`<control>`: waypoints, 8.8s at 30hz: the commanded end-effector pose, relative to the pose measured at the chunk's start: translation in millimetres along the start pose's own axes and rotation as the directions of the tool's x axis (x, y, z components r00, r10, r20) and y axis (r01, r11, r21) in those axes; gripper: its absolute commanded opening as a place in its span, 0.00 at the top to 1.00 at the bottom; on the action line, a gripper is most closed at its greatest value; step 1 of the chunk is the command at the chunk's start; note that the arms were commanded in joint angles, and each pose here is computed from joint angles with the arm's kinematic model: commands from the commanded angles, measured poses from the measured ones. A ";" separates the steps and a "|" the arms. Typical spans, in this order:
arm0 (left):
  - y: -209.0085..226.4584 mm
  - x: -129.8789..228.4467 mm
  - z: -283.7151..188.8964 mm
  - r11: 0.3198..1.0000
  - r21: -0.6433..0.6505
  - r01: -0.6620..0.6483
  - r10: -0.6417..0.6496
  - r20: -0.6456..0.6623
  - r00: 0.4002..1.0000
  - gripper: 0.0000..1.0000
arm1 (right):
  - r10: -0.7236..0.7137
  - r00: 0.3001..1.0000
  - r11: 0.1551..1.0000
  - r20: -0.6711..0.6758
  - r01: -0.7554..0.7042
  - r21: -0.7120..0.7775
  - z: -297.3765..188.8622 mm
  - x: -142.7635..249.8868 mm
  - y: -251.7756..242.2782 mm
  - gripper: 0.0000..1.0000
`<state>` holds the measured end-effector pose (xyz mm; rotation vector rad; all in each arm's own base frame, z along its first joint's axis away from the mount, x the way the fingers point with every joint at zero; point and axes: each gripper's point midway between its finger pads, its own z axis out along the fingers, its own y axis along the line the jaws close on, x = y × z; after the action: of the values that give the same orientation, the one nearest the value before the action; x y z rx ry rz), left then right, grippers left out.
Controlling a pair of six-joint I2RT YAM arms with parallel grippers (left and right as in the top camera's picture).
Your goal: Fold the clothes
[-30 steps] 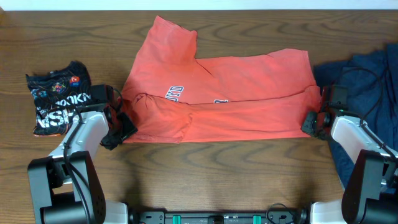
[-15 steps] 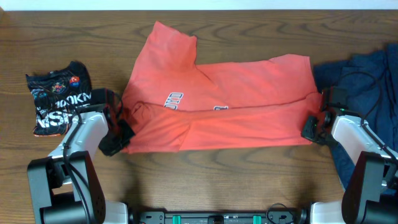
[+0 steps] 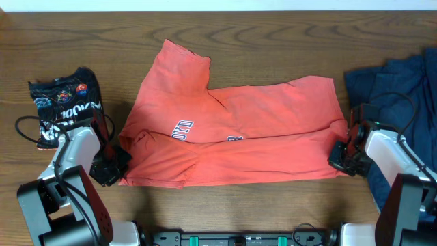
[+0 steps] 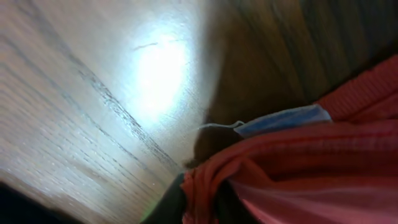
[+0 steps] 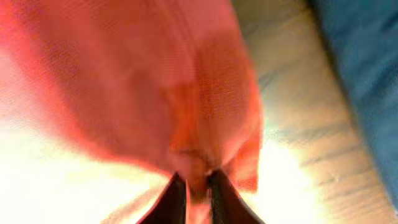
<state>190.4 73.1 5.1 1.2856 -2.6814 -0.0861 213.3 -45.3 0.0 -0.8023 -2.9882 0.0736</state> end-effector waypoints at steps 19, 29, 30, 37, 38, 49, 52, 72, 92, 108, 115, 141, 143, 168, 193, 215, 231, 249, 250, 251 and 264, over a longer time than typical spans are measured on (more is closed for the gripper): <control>-177.3 -74.7 -164.0 0.772 0.218 -0.597 0.349 0.640 0.684 0.05 | -0.033 0.921 0.971 0.388 0.122 -0.207 -123.1 -61.1 34.9 0.01; -273.1 -123.4 -139.3 0.663 0.208 -0.719 0.367 0.747 0.555 0.00 | -0.038 0.933 0.973 0.358 0.116 -0.199 -119.6 -53.9 32.3 0.01; -278.2 -128.0 -133.7 0.660 0.206 -0.723 0.365 0.753 0.548 0.00 | -0.038 0.933 0.973 0.357 0.116 -0.199 -119.6 -53.8 32.3 0.01; -307.5 -141.8 -94.3 0.614 0.222 -0.757 0.367 0.769 0.523 0.00 | -0.038 0.933 0.973 0.359 0.117 -0.200 -119.8 -54.2 32.6 0.01; -309.9 -141.9 -88.8 0.608 0.228 -0.760 0.370 0.766 0.526 0.01 | -0.037 0.933 0.973 0.359 0.116 -0.200 -119.8 -54.2 32.5 0.01; -324.1 -117.0 -59.7 0.546 0.275 -0.791 0.434 0.715 0.548 0.62 | -0.058 0.928 0.954 0.369 0.161 -0.253 -120.3 -58.9 46.3 0.01; -325.5 -111.2 -61.0 0.529 0.305 -0.792 0.435 0.704 0.562 0.94 | -0.092 0.922 0.942 0.375 0.203 -0.268 -114.6 -66.1 55.7 0.01; -277.4 -78.5 -72.1 0.651 0.393 -0.649 0.440 0.501 0.745 0.94 | -0.041 0.762 0.894 0.646 0.317 -0.317 -38.7 -203.6 139.4 0.06; -272.2 -75.6 -70.5 0.660 0.392 -0.641 0.447 0.481 0.754 0.94 | -0.003 0.779 0.919 0.627 0.250 -0.306 -6.2 -229.6 159.8 0.99; -227.8 -62.4 -163.9 0.630 0.453 -0.631 0.366 0.544 0.755 0.93 | 0.003 0.839 0.949 0.543 0.169 -0.266 -89.6 -214.9 106.8 0.99; -180.6 -32.6 -168.0 0.693 0.451 -0.563 0.389 0.423 0.818 0.94 | -0.017 0.880 0.994 0.475 0.065 -0.087 -128.1 -160.1 50.2 0.99; -47.0 45.3 -119.3 0.887 0.232 -0.399 0.424 -0.068 0.903 0.94 | -0.080 0.984 0.983 0.160 0.051 0.176 -98.8 -57.7 -16.0 0.94; -39.2 48.6 -113.0 0.895 0.201 -0.397 0.421 -0.094 0.902 0.94 | -0.082 0.986 0.981 0.143 0.055 0.185 -90.3 -52.4 -18.2 0.92; -81.0 40.9 -94.5 0.845 0.364 -0.392 0.422 -0.005 0.906 0.50 | -0.082 0.992 0.987 0.093 0.068 0.145 -69.9 -38.0 -13.8 0.44; -98.2 68.8 -93.3 0.792 0.342 -0.505 0.538 -0.002 0.843 0.50 | -0.276 0.959 0.961 0.057 0.277 -0.006 8.9 -11.7 -14.1 0.24; -101.5 65.6 -99.0 0.775 0.346 -0.529 0.556 0.025 0.831 0.50 | -0.257 0.965 0.964 0.041 0.254 0.078 -8.4 -20.7 -27.5 0.99; -101.4 65.0 -103.2 0.775 0.348 -0.528 0.553 0.030 0.832 0.49 | -0.470 0.882 0.880 -0.026 0.471 0.060 -93.0 -12.5 21.9 0.97; -99.5 66.7 -102.8 0.778 0.345 -0.525 0.553 0.019 0.833 0.49 | -0.740 0.673 0.673 0.003 0.740 -0.014 -87.2 83.3 137.3 0.86; -99.4 66.8 -102.8 0.778 0.345 -0.525 0.553 0.019 0.833 0.48 | -0.749 0.663 0.663 0.002 0.748 -0.022 -86.6 87.3 140.0 0.86; -99.3 66.9 -102.8 0.778 0.345 -0.525 0.553 0.018 0.833 0.49 | -0.755 0.656 0.655 0.004 0.755 -0.022 -86.4 89.4 141.7 0.86; -99.4 66.8 -102.8 0.778 0.345 -0.525 0.554 0.019 0.833 0.49 | -0.827 0.548 0.502 0.126 0.820 -0.274 -95.1 117.6 195.9 0.53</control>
<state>237.3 -39.1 92.5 0.5091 -2.9198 0.4910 228.0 166.3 84.4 0.6107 -3.0995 -0.2700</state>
